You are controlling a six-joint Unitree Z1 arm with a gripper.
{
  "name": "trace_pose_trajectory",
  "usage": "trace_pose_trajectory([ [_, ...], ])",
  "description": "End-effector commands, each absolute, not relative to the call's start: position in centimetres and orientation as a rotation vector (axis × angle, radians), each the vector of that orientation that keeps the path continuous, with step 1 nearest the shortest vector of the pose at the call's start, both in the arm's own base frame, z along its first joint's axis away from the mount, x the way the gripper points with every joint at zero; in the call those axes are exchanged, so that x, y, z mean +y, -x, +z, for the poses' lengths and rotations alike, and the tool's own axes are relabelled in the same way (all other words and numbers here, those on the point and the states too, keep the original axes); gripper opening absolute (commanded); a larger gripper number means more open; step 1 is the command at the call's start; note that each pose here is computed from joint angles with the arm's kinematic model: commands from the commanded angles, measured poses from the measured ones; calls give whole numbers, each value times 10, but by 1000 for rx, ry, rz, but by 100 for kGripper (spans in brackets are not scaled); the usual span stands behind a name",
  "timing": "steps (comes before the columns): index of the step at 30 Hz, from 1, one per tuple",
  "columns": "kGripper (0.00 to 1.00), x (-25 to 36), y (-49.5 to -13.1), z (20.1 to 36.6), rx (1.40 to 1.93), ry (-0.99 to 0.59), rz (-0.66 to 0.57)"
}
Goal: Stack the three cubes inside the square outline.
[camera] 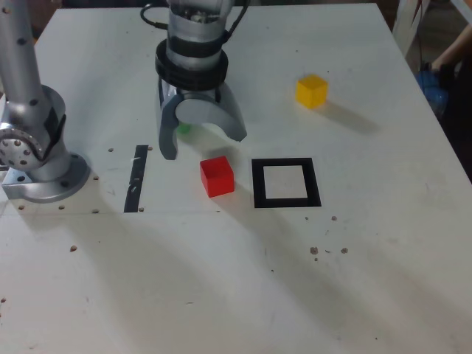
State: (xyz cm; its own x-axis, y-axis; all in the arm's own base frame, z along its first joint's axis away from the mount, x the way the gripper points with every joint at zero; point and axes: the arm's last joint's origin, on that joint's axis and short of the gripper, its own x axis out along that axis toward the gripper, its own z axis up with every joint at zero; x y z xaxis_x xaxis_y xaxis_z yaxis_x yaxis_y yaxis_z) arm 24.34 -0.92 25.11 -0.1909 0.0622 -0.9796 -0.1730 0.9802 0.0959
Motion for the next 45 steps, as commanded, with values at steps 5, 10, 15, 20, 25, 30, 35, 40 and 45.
trace_pose_trajectory([
  [5, 91, -10, -257, 234, 1778, 116, 228],
  [10, 85, -11, -261, 223, 1798, 140, 221],
  [15, 77, -12, -260, 219, 1795, 156, 217],
  [20, 61, -12, -261, 214, 1780, 167, 208],
  [25, 57, -13, -264, 207, 1748, 173, 197],
  [30, 57, -16, -268, 202, 1735, 179, 173],
  [35, 49, -16, -268, 200, 1732, 178, 167],
  [40, 31, -16, -269, 202, 1719, 172, 162],
  [45, 28, -17, -272, 206, 1702, 156, 147],
])
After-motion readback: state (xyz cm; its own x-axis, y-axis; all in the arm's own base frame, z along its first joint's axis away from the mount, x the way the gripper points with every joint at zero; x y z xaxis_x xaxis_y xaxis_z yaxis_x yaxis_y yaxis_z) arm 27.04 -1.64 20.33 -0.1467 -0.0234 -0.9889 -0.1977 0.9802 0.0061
